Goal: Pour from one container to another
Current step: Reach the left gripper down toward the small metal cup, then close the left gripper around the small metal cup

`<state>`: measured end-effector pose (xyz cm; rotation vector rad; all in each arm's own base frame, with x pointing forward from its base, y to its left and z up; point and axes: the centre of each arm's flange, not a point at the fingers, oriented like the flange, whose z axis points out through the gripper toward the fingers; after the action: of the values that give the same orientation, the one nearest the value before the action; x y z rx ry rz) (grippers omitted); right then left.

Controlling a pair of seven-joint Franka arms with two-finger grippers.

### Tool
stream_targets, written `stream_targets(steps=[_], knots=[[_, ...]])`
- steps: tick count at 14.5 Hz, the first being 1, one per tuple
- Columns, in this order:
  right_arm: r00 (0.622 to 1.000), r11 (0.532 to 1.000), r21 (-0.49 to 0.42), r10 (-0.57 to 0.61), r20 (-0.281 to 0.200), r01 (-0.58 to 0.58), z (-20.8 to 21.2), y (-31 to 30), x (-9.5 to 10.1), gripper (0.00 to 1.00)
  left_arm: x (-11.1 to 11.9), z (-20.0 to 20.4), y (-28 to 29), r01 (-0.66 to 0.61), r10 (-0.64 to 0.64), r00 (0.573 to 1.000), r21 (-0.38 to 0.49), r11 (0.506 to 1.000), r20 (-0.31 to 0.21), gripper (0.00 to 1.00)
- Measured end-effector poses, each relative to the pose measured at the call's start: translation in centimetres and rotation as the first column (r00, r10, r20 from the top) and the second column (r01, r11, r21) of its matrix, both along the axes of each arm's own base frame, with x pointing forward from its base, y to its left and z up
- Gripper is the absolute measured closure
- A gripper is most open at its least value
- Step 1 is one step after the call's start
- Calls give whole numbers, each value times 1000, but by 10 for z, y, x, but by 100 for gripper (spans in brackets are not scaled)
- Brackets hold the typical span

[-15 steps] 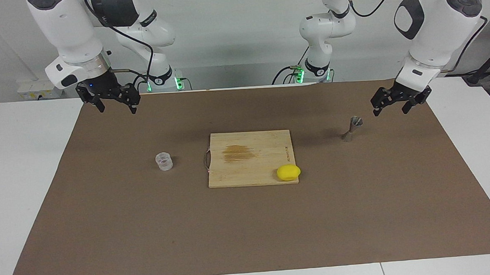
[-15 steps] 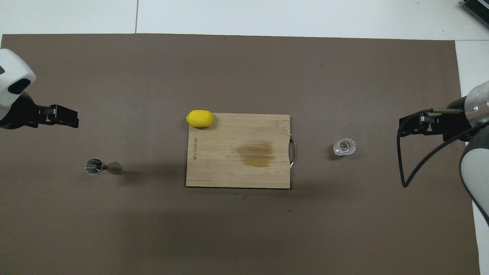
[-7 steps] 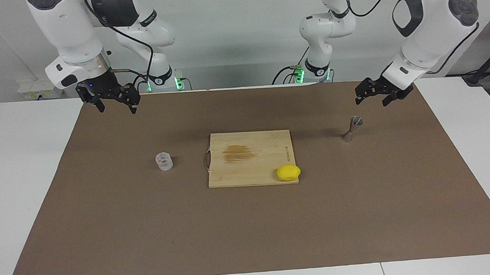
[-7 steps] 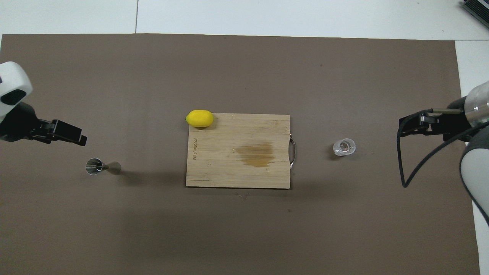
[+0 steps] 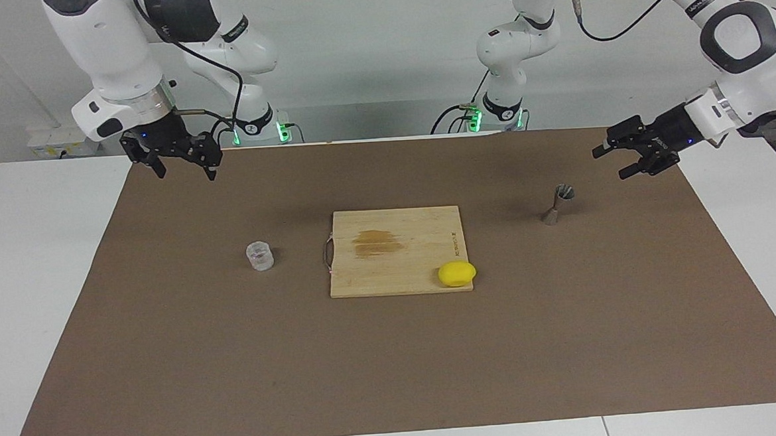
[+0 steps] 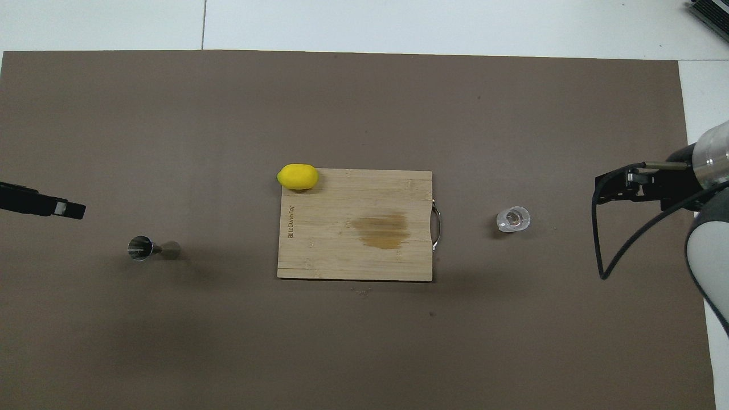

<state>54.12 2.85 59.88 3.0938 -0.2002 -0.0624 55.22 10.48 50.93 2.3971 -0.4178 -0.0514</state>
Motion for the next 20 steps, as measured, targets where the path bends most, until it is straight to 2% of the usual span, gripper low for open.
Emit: stream_targets(steps=[2,3,6,8,10,12,15,17,20], knots=[[1000,1000,0,0,0,0,0,0,0,0,-5,-19,29,62,-57,997,-110,992,51,0],[1000,1000,0,0,0,0,0,0,0,0,-6,-33,43,107,-91,991,-160,981,101,0],[1000,1000,0,0,0,0,0,0,0,0,-5,-84,84,271,-180,930,-269,924,319,0],[1000,1000,0,0,0,0,0,0,0,0,-9,-118,103,358,-194,872,-314,879,450,0],[1000,1000,0,0,0,0,0,0,0,0,-18,-150,108,459,-198,782,-331,824,591,0],[1000,1000,0,0,0,0,0,0,0,0,-32,-173,102,528,-171,697,-338,779,697,0],[1000,1000,0,1,0,-1,0,0,0,0,-49,-199,84,610,-107,561,-322,724,821,0],[1000,1000,0,1,0,-1,0,1,0,0,-61,-218,74,658,-72,472,-296,692,879,0],[1000,1000,0,1,0,-1,0,1,0,0,-78,-241,60,688,-12,400,-292,664,916,0]])
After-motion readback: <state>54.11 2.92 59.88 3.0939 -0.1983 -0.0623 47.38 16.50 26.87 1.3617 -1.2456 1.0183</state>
